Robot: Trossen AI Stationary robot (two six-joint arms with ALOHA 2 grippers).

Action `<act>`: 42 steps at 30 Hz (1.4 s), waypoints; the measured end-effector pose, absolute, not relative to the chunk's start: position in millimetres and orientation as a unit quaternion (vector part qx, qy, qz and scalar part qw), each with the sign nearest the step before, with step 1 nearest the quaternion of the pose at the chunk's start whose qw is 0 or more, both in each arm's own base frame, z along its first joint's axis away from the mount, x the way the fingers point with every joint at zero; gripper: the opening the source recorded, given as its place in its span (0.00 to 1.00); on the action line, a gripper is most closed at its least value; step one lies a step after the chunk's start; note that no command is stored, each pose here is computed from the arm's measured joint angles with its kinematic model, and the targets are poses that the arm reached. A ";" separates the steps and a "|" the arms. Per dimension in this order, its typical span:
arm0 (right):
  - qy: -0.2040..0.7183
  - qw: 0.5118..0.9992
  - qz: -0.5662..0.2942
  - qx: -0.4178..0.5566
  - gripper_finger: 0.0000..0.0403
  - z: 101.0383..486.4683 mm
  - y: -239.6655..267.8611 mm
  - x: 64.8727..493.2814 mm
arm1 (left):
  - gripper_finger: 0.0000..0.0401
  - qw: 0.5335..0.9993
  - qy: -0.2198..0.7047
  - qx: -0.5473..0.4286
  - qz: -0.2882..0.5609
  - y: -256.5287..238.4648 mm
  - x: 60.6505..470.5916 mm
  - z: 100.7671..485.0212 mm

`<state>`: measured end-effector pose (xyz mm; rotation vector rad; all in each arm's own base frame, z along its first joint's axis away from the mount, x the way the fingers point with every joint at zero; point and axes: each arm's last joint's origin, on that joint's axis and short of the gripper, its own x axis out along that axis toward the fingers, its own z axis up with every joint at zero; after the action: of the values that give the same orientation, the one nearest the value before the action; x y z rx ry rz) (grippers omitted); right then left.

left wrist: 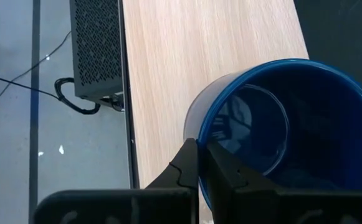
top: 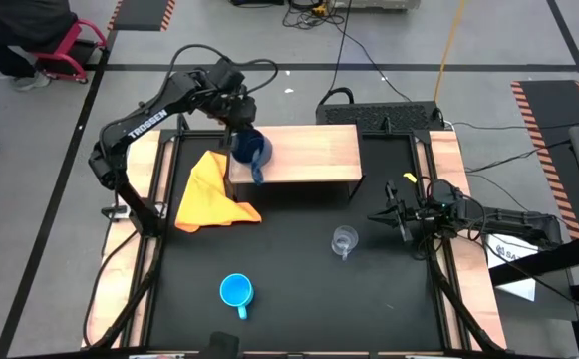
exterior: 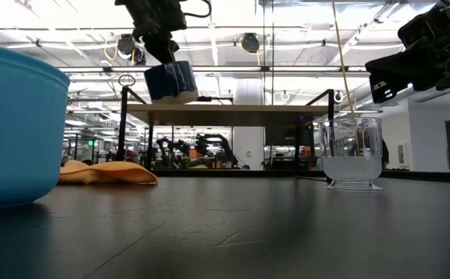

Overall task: Stack small to large cups/mugs on shelf
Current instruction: Put the dark blue mug on the shelf

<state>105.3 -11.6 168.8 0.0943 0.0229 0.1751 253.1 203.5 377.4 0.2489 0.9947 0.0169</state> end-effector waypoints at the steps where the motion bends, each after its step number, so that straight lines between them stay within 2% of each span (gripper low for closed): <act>1: 0.011 0.995 0.087 0.047 0.00 168.8 -11.6 105.3 | 0.02 0.871 0.476 0.119 0.008 203.5 253.1 377.4; 26: 0.011 0.995 0.087 0.037 0.00 168.8 -11.7 105.3 | 0.02 0.871 0.482 0.095 0.013 202.2 251.8 376.8; 42: 0.010 0.996 0.087 0.035 0.00 168.7 -11.7 105.3 | 0.02 0.853 0.511 0.109 -0.004 205.9 262.4 363.0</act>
<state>105.3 -11.7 168.7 0.0696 0.0210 0.1749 262.4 205.9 363.0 0.2292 1.0745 -0.0092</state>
